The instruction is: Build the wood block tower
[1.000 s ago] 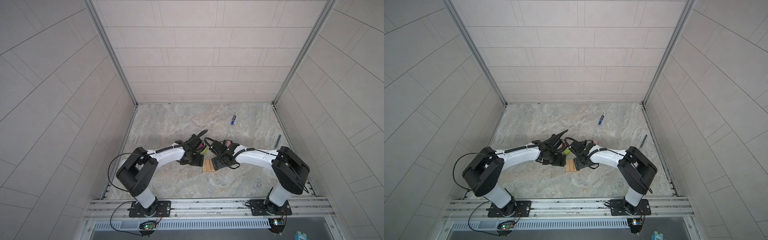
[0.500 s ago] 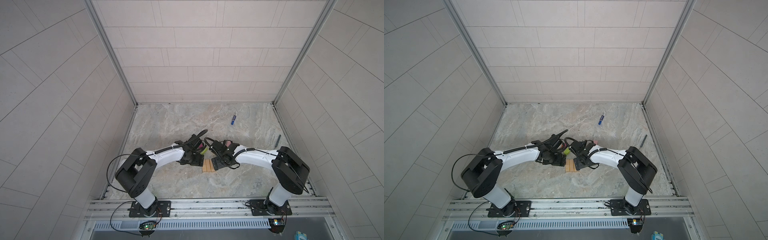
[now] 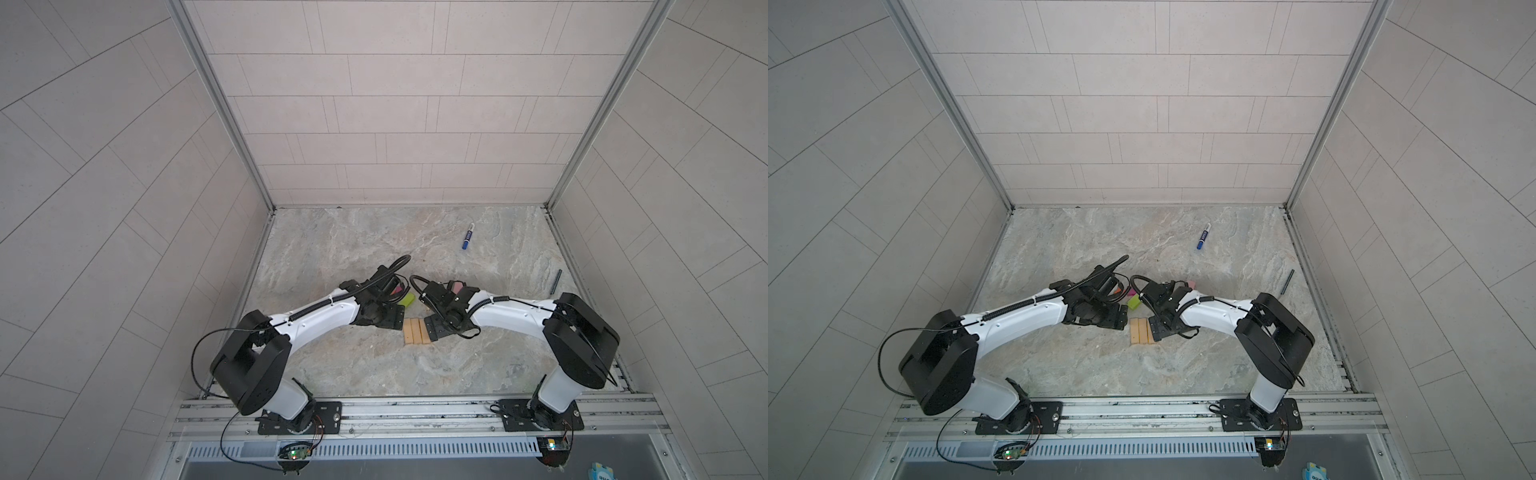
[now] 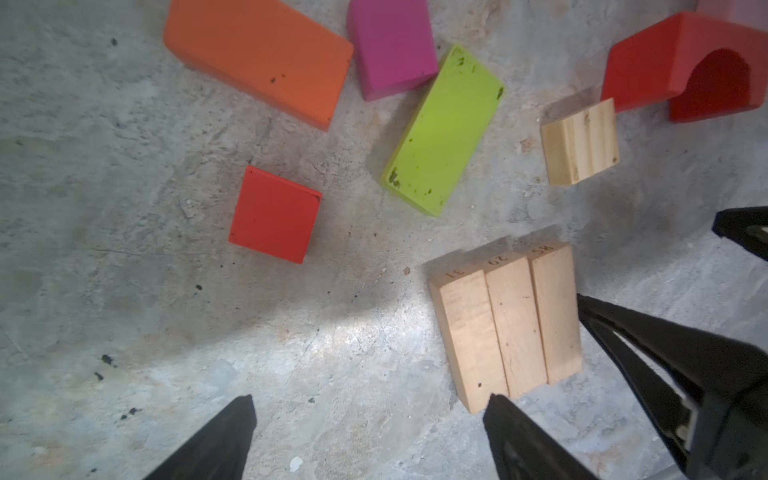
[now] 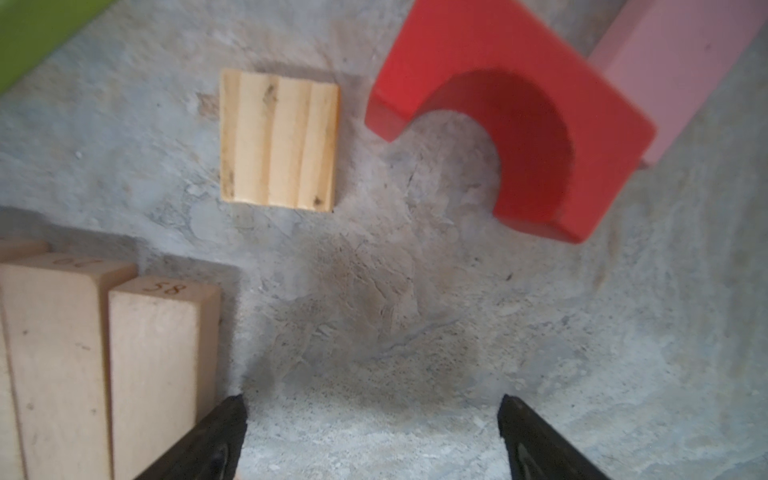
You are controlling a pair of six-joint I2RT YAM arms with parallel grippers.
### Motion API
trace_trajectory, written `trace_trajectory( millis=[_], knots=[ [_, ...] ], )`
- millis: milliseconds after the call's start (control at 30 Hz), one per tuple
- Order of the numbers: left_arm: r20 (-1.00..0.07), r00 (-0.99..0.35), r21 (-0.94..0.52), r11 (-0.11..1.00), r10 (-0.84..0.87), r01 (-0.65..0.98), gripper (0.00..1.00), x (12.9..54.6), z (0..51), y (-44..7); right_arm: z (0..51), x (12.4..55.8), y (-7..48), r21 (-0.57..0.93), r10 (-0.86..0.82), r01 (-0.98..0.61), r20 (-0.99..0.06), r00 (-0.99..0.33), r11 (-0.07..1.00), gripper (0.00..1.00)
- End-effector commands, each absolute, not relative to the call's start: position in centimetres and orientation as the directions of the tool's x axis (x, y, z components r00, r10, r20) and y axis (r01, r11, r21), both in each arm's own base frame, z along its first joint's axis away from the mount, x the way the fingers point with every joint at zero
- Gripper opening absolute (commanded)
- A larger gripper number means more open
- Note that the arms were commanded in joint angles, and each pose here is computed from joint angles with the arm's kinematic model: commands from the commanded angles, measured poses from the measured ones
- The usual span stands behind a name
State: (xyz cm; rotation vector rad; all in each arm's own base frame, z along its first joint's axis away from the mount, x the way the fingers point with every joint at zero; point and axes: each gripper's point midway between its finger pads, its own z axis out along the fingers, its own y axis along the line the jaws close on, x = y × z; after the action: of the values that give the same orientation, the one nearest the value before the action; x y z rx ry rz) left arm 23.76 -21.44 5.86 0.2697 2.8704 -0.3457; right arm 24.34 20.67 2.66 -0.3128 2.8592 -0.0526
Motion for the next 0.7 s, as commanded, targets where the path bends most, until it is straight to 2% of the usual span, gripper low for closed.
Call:
trace_trajectory(
  millis=[0,667],
  knots=[
    [-0.209,-0.963,-0.15,0.968,0.17,0.203,0.93,23.2,4.5,-20.4,2.8,24.1,20.1,-0.073,-0.204,-0.191,-0.257,-0.945,0.979,0.96],
    [-0.153,-0.976,-0.191,0.965,0.155,0.183,0.93,23.3,1.5,-21.9,2.4,24.1,20.4,-0.027,-0.173,-0.172,-0.254,-0.951,0.985,0.96]
  ],
)
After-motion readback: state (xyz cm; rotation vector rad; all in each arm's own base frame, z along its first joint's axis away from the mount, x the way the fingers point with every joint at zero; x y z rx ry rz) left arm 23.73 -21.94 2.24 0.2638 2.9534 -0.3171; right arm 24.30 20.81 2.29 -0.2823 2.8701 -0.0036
